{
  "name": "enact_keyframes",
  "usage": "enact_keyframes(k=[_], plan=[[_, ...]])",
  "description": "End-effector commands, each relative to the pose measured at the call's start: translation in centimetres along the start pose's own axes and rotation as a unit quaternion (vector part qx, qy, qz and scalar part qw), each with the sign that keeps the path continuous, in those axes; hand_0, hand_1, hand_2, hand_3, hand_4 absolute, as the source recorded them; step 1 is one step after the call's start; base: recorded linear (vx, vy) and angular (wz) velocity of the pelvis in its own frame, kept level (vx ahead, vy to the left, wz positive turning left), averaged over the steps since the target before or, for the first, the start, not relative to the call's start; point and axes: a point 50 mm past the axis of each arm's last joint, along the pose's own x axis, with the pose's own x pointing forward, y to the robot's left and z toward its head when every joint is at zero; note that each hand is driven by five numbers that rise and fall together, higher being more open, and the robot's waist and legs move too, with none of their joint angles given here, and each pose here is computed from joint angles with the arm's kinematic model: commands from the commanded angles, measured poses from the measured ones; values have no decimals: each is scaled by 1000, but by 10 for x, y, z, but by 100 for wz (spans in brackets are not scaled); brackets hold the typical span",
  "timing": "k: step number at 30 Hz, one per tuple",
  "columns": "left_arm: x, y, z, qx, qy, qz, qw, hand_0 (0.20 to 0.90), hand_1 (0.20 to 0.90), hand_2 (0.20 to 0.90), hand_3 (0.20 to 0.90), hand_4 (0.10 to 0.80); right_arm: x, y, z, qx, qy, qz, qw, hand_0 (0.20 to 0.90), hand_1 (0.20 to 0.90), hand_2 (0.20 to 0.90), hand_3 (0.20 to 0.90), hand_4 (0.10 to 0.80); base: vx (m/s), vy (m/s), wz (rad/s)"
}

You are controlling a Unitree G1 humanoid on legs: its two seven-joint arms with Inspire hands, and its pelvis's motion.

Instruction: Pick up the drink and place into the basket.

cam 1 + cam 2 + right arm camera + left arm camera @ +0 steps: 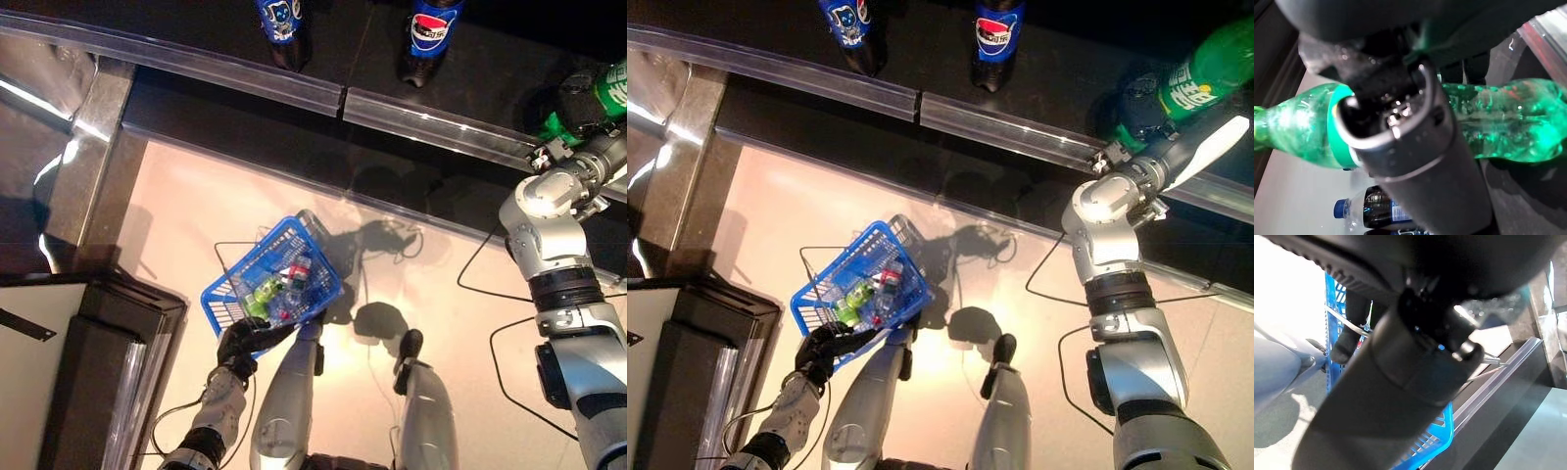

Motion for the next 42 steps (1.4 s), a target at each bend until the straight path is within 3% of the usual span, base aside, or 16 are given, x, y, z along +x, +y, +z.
enact_keyframes(k=[1, 14, 28, 42], plan=[[-17, 42, 0, 30, -23, 21, 999, 300, 300, 300, 200, 100, 43, -19, 103, 89, -180, -60, 978, 300, 300, 300, 200, 100, 0, 0, 0], [-17, 39, 23, 12, -83, -5, 996, 300, 300, 300, 200, 100, 34, -18, 122, 108, -235, 0, 966, 300, 300, 300, 200, 100, -15, -1, 0], [-29, 32, 75, -18, -229, -40, 972, 300, 300, 300, 200, 100, -57, -18, 118, 163, -308, 284, 893, 300, 300, 300, 200, 100, -20, 4, 2], [-46, 17, 99, -6, -283, -121, 952, 300, 300, 300, 200, 100, -136, -9, 84, 229, -183, 542, 788, 300, 300, 300, 200, 100, 13, -18, 9]])
